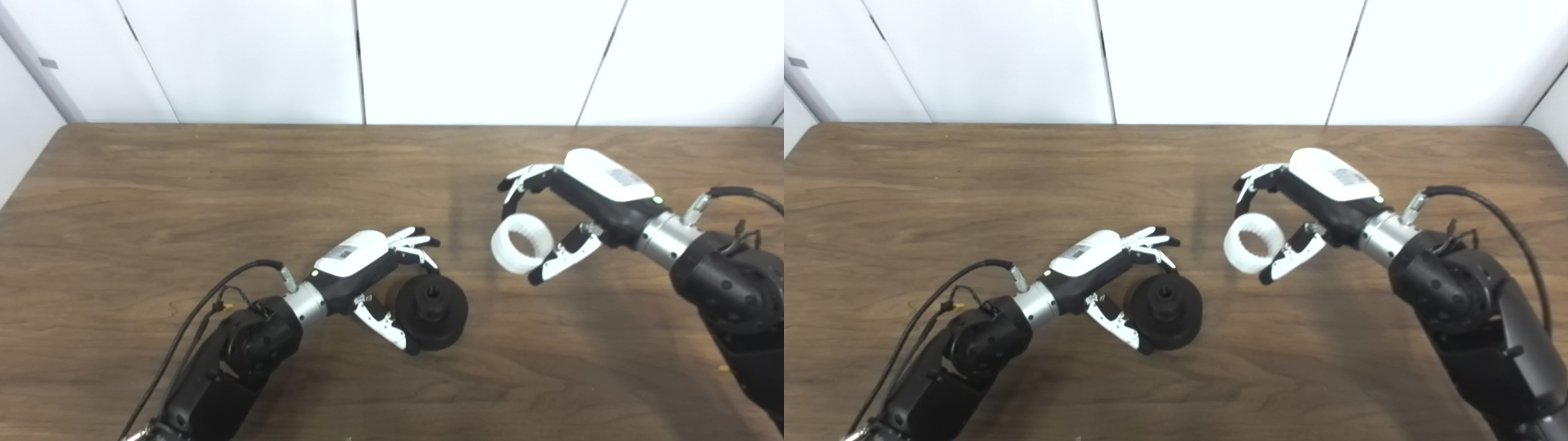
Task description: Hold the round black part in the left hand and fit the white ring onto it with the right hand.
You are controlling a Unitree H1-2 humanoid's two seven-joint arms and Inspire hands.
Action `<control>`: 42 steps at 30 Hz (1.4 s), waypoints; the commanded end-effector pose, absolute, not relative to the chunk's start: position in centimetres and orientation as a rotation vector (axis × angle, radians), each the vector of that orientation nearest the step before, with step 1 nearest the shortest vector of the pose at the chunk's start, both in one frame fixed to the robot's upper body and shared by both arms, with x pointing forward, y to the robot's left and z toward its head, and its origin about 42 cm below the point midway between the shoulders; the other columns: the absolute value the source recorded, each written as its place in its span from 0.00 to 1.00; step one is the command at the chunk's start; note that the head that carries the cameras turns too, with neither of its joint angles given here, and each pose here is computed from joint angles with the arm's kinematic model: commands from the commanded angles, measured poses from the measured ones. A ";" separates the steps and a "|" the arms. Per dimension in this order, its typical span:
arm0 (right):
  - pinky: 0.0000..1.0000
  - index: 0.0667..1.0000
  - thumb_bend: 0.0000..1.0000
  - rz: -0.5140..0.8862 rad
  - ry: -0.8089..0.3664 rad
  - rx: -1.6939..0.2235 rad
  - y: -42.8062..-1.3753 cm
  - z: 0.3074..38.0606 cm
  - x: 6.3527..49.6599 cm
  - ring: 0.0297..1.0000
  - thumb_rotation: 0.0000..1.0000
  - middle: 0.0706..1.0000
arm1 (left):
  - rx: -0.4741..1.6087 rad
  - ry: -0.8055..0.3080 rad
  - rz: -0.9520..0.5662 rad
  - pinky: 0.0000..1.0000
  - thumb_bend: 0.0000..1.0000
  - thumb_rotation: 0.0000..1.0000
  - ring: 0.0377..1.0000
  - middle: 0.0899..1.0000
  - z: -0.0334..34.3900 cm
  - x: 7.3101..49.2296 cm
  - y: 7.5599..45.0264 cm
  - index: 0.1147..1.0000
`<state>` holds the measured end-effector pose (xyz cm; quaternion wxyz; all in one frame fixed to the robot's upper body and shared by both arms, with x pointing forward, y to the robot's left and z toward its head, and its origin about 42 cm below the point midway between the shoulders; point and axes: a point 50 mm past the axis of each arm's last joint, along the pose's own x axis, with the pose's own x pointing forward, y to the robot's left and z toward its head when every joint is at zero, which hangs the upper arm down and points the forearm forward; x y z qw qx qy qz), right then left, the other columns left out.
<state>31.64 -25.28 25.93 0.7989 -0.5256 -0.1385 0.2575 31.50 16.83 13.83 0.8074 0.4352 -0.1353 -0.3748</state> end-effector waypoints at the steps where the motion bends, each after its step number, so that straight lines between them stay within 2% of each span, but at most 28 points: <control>1: 0.72 0.44 0.52 0.542 -0.403 -1.132 -24.0 27.9 31.5 0.80 0.14 0.77 | 0.947 -0.261 -0.825 0.90 0.52 0.07 1.00 0.93 13.5 31.7 16.6 0.42; 8: 0.71 0.44 0.52 0.586 -0.413 -1.119 -21.5 27.5 31.3 0.80 0.15 0.78 | 0.948 -0.259 -0.823 0.93 0.52 0.07 1.00 0.93 13.5 31.7 16.5 0.42; 16: 0.72 0.44 0.52 0.624 -0.414 -1.096 -20.1 27.1 31.2 0.80 0.15 0.78 | 0.950 -0.268 -0.820 0.91 0.52 0.07 0.99 0.93 13.5 31.6 16.3 0.42; 27: 0.73 0.44 0.52 0.637 -0.404 -1.075 -19.2 26.4 31.3 0.80 0.14 0.77 | 0.952 -0.273 -0.820 0.87 0.52 0.07 0.98 0.92 13.5 31.5 16.3 0.42; 42: 0.71 0.44 0.52 0.667 -0.410 -1.068 -18.2 25.5 30.8 0.78 0.14 0.76 | 0.946 -0.273 -0.819 0.89 0.52 0.07 0.98 0.92 13.6 31.5 16.2 0.42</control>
